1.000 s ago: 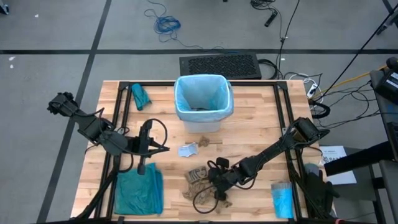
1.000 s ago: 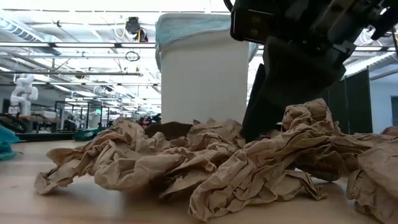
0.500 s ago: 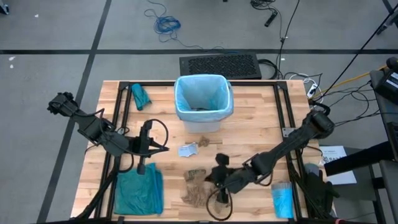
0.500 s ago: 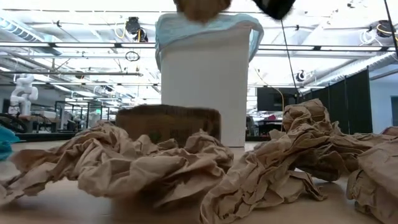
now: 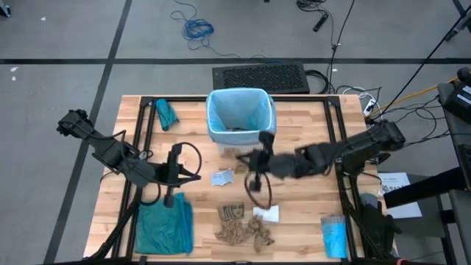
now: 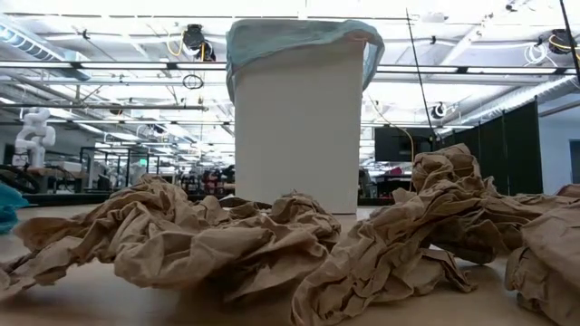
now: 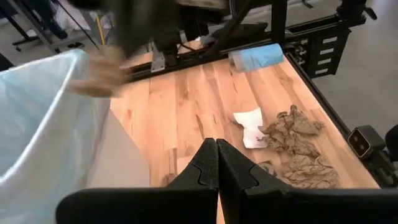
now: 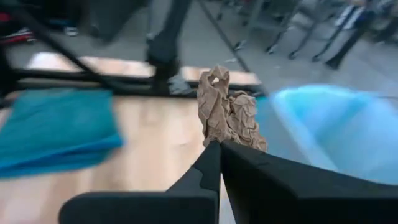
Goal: Place trash/remove bag and relplace
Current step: Put the brown paper napkin into the white trash bin
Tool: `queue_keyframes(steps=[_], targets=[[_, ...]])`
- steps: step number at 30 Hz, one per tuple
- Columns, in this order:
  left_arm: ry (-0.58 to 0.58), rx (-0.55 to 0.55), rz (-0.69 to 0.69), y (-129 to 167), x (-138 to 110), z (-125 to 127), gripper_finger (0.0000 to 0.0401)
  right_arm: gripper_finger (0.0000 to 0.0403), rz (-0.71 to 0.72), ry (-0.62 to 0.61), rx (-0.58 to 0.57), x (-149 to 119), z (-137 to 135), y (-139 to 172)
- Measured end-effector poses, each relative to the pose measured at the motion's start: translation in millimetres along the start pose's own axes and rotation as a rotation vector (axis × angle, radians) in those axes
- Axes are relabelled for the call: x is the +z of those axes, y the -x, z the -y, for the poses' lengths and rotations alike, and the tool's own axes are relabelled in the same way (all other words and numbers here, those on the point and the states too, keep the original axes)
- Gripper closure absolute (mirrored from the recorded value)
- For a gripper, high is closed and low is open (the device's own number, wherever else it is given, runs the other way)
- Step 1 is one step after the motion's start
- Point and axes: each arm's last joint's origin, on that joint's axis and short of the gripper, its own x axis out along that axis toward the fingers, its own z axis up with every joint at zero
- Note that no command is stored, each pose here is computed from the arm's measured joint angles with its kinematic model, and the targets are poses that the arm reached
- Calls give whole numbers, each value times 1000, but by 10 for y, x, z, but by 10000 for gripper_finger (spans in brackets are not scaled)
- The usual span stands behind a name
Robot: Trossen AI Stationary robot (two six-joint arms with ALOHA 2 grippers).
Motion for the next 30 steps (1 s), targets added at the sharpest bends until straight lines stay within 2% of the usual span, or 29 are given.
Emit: queue_keyframes(steps=[8, 17, 23, 30], targets=[[-9, 0, -24, -88, -13, 49, 401, 403, 30, -7, -142, 336, 702, -91], [-17, 1, -37, -131, -23, 72, 401, 403, -117, -129, -149, 158, 1281, -266], [-6, 1, -37, -131, -23, 72, 401, 397, -151, -207, -194, 93, 1456, -304], [1, 2, -45, -135, -31, 74, 401, 351, -153, -224, -111, 88, 1447, -311]])
